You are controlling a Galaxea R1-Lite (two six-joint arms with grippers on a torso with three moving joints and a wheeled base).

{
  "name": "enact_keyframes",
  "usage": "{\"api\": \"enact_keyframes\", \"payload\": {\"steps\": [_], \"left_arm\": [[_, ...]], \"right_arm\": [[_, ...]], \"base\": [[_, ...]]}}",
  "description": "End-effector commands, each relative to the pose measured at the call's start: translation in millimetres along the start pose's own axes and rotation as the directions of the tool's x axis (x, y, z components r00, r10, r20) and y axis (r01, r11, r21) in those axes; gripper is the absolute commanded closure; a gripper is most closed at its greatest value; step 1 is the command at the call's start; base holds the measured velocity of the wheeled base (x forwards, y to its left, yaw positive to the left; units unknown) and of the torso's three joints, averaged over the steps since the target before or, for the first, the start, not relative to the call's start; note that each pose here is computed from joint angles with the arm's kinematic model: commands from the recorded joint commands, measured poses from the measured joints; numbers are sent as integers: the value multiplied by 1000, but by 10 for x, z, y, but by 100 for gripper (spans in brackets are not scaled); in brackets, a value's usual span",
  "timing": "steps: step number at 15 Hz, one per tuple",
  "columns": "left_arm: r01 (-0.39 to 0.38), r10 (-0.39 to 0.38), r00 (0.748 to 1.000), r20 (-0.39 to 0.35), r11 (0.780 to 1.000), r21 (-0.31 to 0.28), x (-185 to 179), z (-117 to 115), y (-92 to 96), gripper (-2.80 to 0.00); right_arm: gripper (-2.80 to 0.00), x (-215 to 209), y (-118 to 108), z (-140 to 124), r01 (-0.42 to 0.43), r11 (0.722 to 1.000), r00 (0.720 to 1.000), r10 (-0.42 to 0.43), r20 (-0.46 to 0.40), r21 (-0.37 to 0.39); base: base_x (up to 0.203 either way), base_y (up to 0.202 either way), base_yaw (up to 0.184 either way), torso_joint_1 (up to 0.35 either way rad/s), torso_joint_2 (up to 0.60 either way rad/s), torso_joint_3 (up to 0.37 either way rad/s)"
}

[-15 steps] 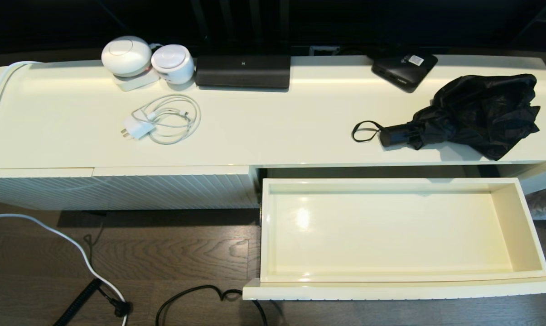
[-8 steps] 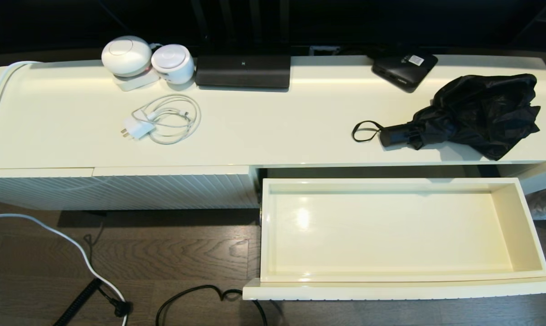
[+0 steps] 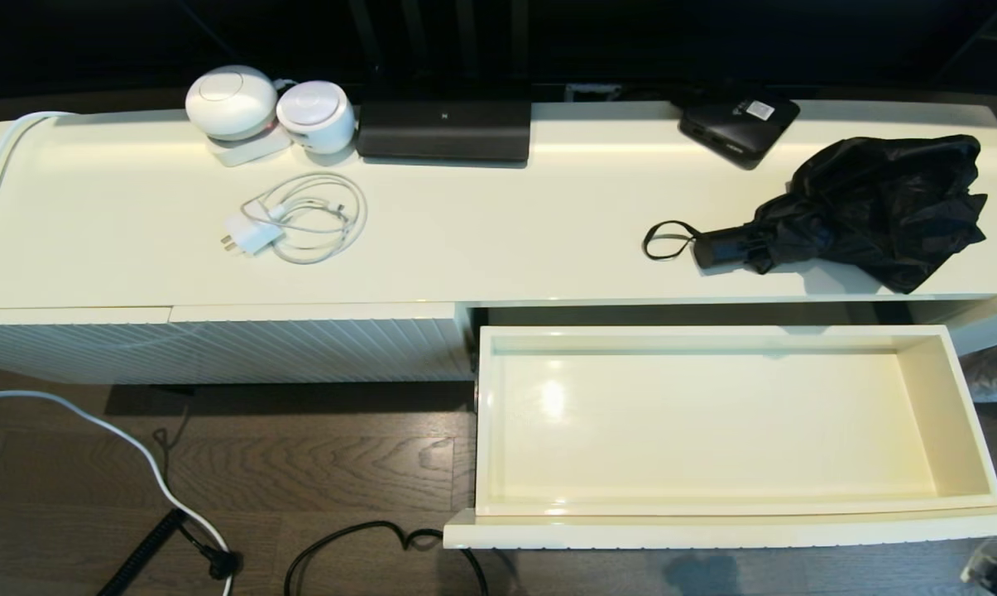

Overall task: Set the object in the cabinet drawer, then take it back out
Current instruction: Close the drawer

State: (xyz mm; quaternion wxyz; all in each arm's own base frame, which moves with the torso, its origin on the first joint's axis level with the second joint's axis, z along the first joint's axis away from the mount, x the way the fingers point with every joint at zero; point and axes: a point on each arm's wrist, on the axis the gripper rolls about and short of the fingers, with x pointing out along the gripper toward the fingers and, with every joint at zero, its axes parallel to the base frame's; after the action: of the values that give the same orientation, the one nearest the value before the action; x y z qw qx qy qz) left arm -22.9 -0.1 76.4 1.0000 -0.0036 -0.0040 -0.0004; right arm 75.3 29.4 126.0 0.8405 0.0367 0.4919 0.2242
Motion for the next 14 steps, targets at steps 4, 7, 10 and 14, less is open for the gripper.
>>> {"api": "enact_keyframes", "payload": {"steps": [4,7,10,14], "left_arm": [[0,0,1000,1,1000,-1,-1,2,0,0],[-1,1,1000,1,1000,-1,-1,2,0,0],[1,-1,1000,1,1000,-1,-1,2,0,0],[0,0,1000,0,1000,-1,1,-2,0,0]], "right_arm": [[0,457,-81,455,-2,1000,1000,2,29,-12],[0,551,-110,664,54,998,990,-50,129,-26],[0,497,-97,763,118,991,976,-104,194,-63],[0,506,-101,854,186,980,952,-162,261,-66]], "base": [[0,0,0,0,0,0],[0,0,0,0,0,0],[0,0,0,0,0,0],[0,0,0,0,0,0]]}}
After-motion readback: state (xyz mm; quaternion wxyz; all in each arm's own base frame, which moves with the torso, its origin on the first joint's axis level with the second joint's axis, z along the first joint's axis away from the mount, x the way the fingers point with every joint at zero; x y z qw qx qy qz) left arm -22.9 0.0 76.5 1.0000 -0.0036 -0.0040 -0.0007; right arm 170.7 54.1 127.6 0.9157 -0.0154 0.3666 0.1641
